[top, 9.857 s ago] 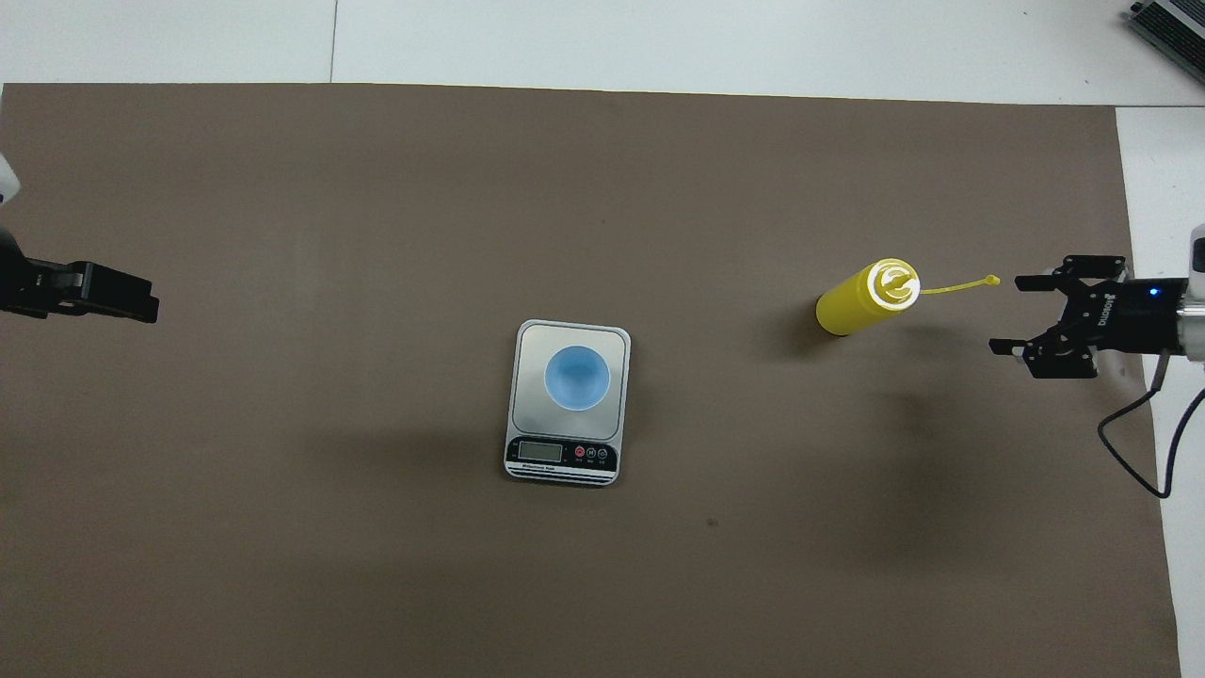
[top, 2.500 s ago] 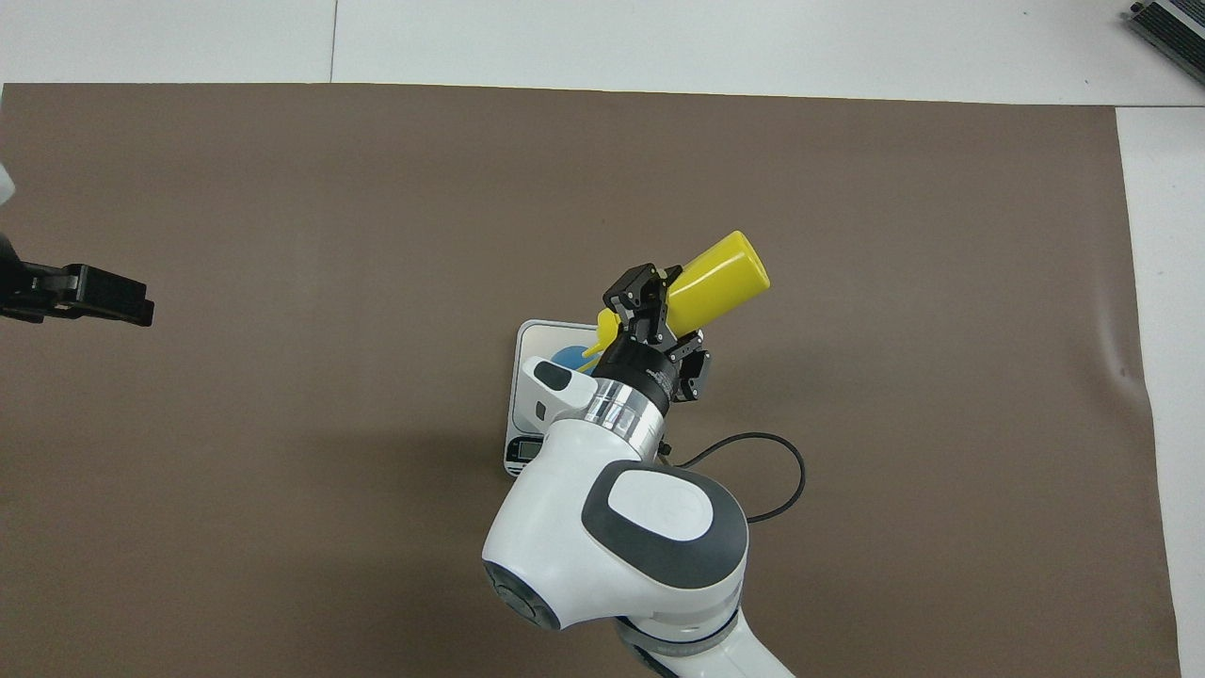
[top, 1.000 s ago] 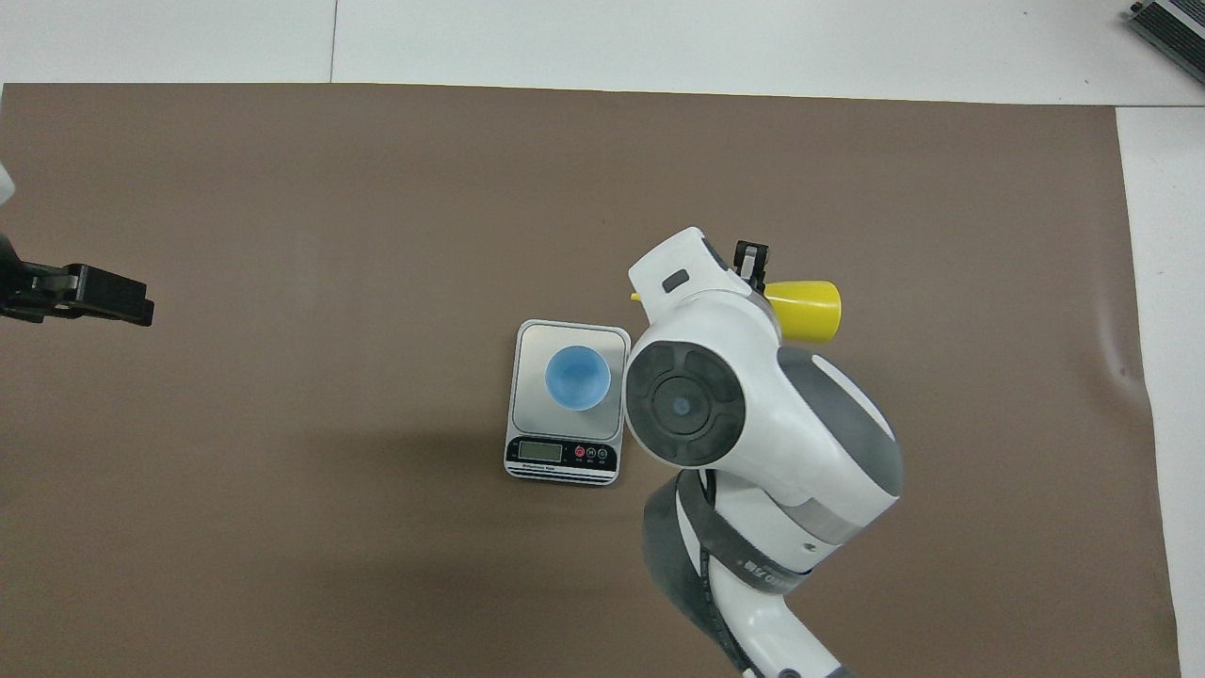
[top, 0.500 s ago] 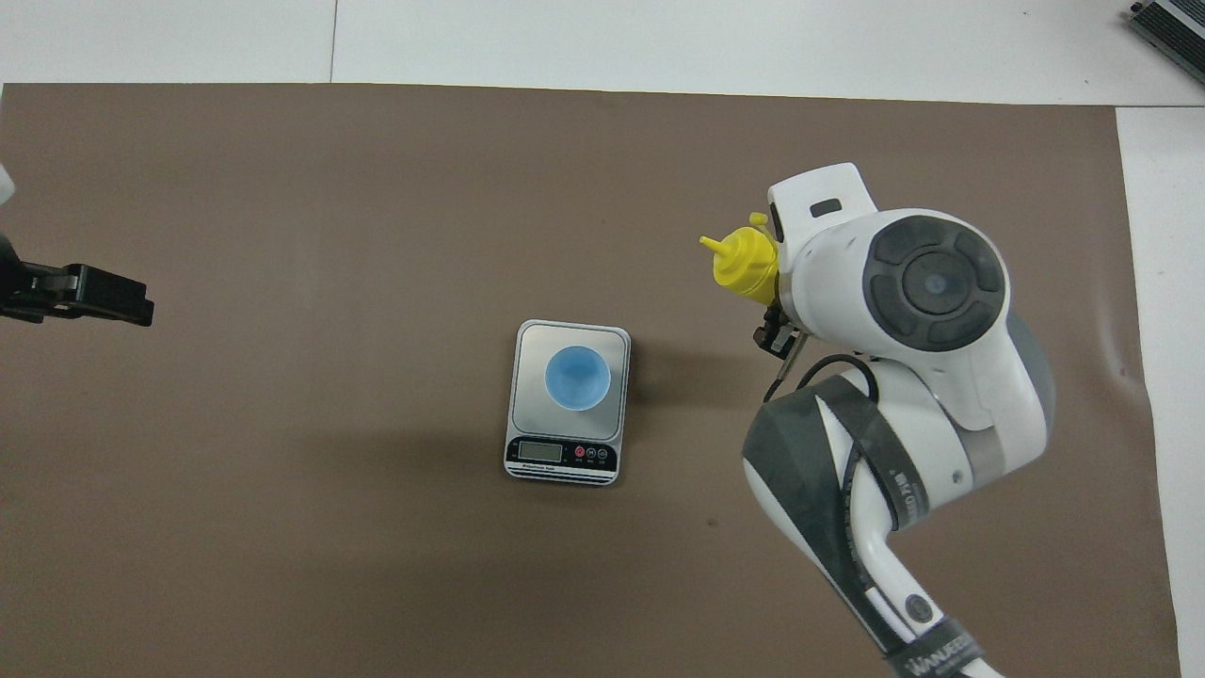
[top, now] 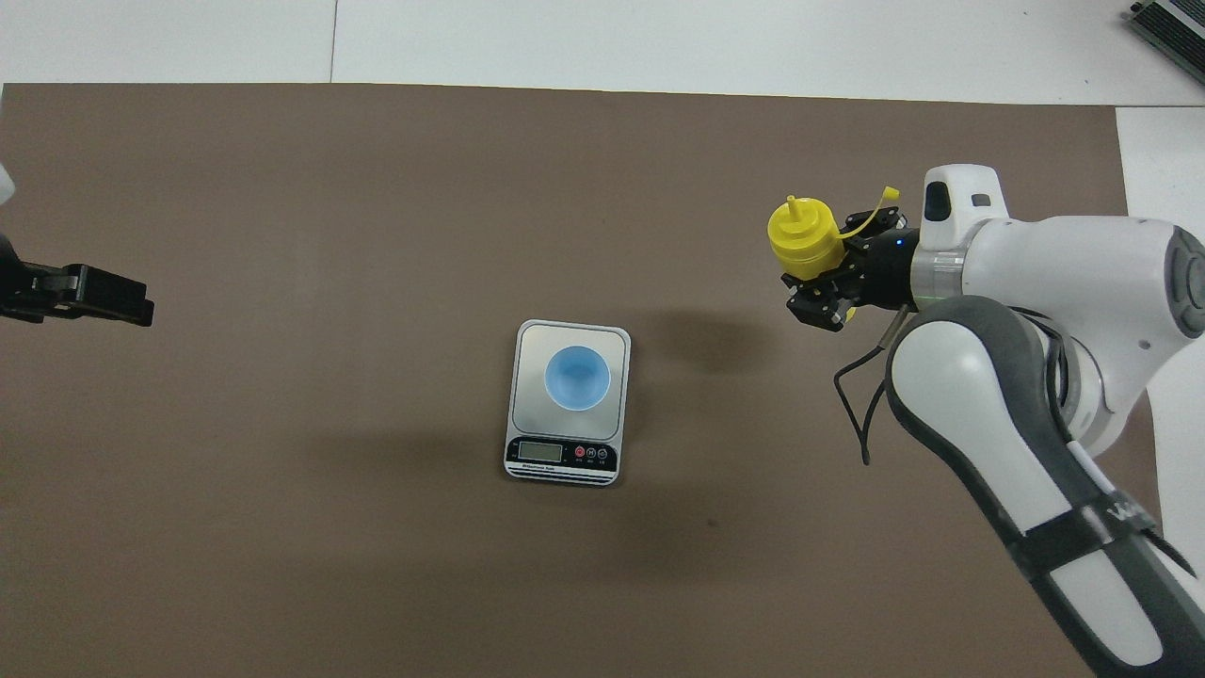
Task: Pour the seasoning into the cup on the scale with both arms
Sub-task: 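Turn the bottle upright and carry it back with the right gripper, then lower the bottle onto the table with the right gripper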
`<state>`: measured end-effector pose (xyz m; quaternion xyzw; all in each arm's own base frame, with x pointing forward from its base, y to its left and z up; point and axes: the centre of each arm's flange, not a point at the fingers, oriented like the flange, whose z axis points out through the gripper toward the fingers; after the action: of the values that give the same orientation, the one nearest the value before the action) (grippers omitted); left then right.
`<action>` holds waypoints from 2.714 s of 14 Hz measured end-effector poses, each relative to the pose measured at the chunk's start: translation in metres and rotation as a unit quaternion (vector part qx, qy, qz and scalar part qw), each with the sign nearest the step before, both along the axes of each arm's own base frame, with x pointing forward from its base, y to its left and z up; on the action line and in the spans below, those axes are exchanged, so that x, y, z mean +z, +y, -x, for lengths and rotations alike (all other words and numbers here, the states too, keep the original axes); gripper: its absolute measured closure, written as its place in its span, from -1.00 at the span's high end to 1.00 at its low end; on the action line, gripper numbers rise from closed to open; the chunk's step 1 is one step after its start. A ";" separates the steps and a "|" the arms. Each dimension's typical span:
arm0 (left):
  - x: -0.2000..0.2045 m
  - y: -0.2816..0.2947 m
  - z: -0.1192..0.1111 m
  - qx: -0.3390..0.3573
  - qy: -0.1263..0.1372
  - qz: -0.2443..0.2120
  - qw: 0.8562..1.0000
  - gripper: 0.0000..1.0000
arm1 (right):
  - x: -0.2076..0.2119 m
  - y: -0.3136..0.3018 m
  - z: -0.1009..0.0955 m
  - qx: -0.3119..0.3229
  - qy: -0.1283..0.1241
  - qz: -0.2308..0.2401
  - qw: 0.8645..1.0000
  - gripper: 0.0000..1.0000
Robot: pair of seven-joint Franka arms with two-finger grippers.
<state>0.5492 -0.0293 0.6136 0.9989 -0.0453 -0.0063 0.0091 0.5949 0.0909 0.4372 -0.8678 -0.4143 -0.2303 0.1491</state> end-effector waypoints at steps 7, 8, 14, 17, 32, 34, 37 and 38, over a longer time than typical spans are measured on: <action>0.000 0.000 0.000 0.000 0.000 0.000 1.000 1.00 | -0.061 -0.076 0.021 0.004 -0.067 -0.109 0.992 0.02; 0.000 0.000 0.000 0.000 0.000 0.000 1.000 1.00 | -0.069 -0.082 0.024 0.005 -0.077 -0.117 0.990 0.02; 0.000 0.000 0.000 0.000 0.000 0.000 1.000 1.00 | -0.112 -0.110 0.039 0.004 -0.100 -0.151 0.984 0.02; 0.000 0.000 0.000 0.000 0.000 0.000 1.000 1.00 | -0.132 -0.109 0.044 0.017 -0.115 -0.168 0.979 0.02; 0.000 0.000 0.000 0.000 0.000 0.000 1.000 1.00 | -0.126 -0.125 0.042 0.035 -0.132 -0.150 0.979 1.00; 0.000 0.000 0.000 0.000 0.000 0.000 1.000 1.00 | -0.121 -0.133 0.043 0.068 -0.129 -0.120 0.982 1.00; 0.000 0.000 0.000 0.000 0.000 0.000 1.000 1.00 | -0.113 -0.150 0.048 0.129 -0.117 -0.064 0.983 1.00; 0.000 0.000 0.000 0.000 0.000 0.000 1.000 1.00 | -0.110 -0.158 0.050 0.148 -0.113 -0.045 0.981 1.00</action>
<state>0.5492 -0.0293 0.6136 0.9989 -0.0453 -0.0062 0.0090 0.5453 -0.0668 0.3272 -0.7575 -0.5419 -0.3204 0.1726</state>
